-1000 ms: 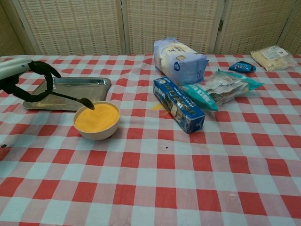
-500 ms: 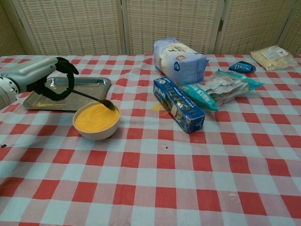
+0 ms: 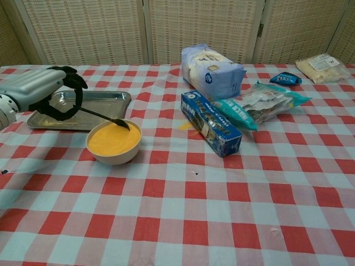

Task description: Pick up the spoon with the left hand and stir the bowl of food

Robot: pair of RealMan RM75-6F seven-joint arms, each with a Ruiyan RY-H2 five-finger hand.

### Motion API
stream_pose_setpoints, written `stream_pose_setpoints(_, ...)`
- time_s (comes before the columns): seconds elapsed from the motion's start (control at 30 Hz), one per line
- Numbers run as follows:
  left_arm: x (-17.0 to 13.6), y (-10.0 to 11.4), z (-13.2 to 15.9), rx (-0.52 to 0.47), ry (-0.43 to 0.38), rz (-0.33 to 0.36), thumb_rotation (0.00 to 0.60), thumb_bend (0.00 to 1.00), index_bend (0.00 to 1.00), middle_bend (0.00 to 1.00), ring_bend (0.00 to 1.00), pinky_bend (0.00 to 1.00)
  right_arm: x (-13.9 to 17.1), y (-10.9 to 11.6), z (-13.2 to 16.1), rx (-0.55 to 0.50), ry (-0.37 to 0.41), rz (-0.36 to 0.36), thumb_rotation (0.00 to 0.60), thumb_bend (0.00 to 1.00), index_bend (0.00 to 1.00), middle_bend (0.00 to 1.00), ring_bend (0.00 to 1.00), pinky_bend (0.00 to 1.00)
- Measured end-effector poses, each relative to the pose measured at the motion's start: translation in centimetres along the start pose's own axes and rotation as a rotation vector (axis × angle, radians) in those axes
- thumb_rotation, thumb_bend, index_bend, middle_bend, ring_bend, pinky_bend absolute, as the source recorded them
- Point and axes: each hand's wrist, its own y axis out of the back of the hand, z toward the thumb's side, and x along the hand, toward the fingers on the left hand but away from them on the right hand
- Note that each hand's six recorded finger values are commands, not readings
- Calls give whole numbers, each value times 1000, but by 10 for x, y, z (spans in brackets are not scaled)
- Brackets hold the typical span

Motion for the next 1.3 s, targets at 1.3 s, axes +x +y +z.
stream_pose_setpoints(1.3,-9,5,-11,-36,11,41,600,708,826,227,0,2,0,-1,-1,8,-8,1,600,120,0,0,0,0)
